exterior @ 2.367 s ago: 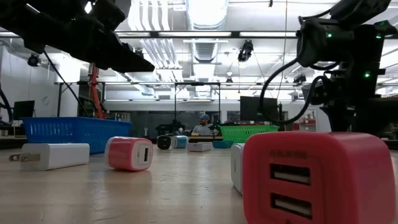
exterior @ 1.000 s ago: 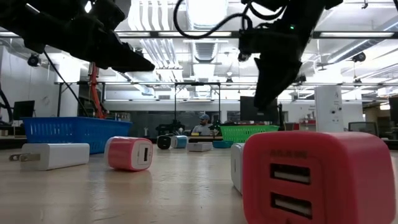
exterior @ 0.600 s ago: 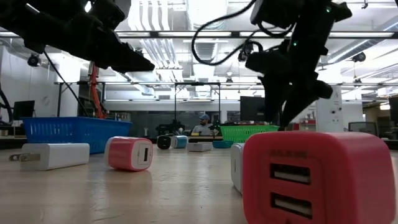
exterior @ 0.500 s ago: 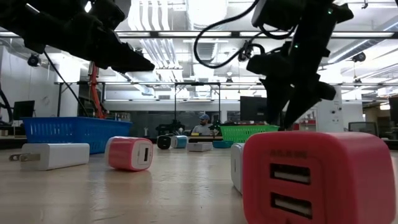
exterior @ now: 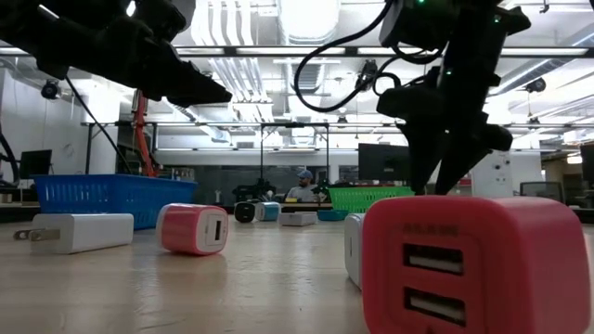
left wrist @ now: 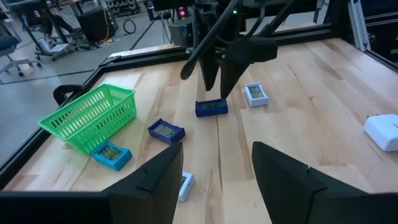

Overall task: Pick & Place Office items
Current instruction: Put the right blue digital clock into the green basket

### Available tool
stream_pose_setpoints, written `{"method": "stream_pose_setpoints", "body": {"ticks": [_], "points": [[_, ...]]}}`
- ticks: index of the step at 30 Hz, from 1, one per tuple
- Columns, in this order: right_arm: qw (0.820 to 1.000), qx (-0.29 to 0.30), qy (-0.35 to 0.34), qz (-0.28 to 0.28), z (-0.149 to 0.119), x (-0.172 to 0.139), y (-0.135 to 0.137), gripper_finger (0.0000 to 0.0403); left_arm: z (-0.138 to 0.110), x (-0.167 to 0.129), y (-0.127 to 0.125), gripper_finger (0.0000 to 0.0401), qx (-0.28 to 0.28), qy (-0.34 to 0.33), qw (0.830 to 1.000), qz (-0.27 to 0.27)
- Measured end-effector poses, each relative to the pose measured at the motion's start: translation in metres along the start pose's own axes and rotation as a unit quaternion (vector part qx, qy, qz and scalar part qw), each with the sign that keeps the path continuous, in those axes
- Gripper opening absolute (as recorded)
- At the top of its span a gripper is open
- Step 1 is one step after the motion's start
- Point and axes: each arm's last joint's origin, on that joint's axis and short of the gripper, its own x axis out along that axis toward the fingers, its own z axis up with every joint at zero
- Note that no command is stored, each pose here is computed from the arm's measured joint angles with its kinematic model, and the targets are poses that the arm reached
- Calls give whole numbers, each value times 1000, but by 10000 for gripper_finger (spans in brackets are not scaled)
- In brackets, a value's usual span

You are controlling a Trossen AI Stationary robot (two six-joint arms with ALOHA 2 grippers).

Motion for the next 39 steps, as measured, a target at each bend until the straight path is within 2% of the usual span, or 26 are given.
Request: {"method": "stream_pose_setpoints", "body": {"ticks": [4, 11, 25, 32, 39], "points": [[1000, -15, 10, 4, -1, 0, 0, 219, 0, 0, 0, 195, 6, 0, 1000, 0], [999, 4, 54, 6, -3, 4, -1, 224, 0, 0, -1, 195, 12, -2, 1000, -14], [997, 5, 73, -6, 5, 20, -1, 324, 1, 0, -2, 195, -5, -9, 999, -39], [998, 20, 64, -5, 11, 21, -2, 345, 1, 0, -2, 195, -7, -9, 999, -39], [998, 35, 41, -13, 14, 23, -4, 347, 1, 0, -3, 195, -11, -9, 999, -43]]}}
